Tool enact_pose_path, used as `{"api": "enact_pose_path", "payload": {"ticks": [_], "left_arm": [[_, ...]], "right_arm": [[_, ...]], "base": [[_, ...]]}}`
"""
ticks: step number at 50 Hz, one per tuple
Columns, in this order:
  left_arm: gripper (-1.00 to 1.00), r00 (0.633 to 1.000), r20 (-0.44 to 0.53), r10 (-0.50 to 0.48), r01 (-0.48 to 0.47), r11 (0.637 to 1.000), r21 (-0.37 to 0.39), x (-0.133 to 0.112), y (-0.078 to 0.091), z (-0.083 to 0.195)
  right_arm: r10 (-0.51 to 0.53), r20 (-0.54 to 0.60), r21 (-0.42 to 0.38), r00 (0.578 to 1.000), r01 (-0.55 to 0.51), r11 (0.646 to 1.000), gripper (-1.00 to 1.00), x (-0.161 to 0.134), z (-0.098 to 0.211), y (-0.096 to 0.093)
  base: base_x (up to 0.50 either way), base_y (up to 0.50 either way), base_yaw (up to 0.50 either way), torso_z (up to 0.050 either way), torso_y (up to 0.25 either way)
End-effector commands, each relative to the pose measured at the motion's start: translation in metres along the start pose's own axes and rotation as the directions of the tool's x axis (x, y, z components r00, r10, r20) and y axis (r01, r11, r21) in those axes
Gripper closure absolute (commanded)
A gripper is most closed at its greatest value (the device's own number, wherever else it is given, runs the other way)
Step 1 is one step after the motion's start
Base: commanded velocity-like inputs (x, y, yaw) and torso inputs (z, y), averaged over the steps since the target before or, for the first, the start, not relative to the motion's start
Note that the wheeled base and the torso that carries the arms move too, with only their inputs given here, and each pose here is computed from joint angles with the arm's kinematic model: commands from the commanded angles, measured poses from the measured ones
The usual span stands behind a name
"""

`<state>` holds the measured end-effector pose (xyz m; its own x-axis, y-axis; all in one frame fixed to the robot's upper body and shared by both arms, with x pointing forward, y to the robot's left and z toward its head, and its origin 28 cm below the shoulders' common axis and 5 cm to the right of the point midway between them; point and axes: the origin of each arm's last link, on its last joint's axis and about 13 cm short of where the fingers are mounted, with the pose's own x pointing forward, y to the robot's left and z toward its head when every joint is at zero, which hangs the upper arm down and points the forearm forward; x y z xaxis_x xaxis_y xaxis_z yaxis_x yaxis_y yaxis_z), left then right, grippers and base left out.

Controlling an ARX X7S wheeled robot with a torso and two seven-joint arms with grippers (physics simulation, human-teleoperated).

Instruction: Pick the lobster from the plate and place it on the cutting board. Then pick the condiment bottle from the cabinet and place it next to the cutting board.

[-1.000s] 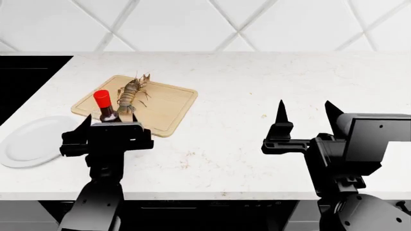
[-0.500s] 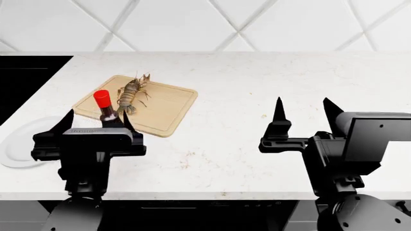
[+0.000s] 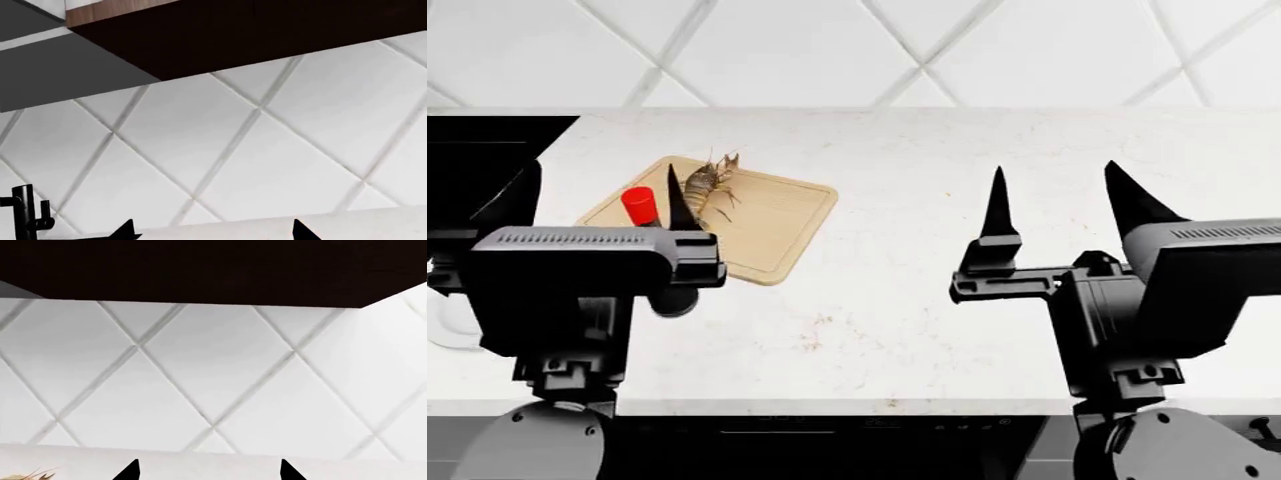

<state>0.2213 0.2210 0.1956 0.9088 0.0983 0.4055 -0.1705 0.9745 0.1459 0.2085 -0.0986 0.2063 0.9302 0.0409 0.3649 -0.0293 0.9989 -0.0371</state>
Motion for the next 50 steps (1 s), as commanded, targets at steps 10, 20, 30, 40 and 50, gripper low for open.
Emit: {"api": "enact_pose_path", "payload": {"ticks": [10,20,30,40,50], "left_arm": [[-1.0,0.996,0.079,-0.03,0.033,0.999,-0.042,0.006,-0.004,0.027],[-1.0,0.994,0.106,-0.039,0.045,0.998,-0.053,0.006,-0.005,0.035],[-1.0,0.992,0.119,-0.043,0.051,0.997,-0.061,0.005,-0.005,0.039],[-1.0,0.989,0.142,-0.044,0.053,0.997,-0.059,0.008,-0.005,0.045],[-1.0,0.984,0.171,-0.049,0.059,0.997,-0.053,0.011,-0.004,0.053]], "right_arm": [[0.02,0.108,0.01,0.994,-0.022,1.0,-1.0,0.0,0.016,0.005],[0.027,0.133,0.02,0.991,-0.03,0.999,-1.0,-0.001,0.022,0.006],[0.02,0.17,0.039,0.985,-0.027,0.999,-1.0,-0.002,0.028,0.006],[0.028,0.209,0.006,0.977,-0.03,1.0,-1.0,0.01,0.039,0.006],[0.036,0.243,-0.006,0.969,-0.035,0.999,-1.0,0.016,0.048,0.008]], "base": [[0.0,0.0,0.0,0.0,0.0],[0.0,0.0,0.0,0.0,0.0],[0.0,0.0,0.0,0.0,0.0],[0.0,0.0,0.0,0.0,0.0],[0.0,0.0,0.0,0.0,0.0]]}}
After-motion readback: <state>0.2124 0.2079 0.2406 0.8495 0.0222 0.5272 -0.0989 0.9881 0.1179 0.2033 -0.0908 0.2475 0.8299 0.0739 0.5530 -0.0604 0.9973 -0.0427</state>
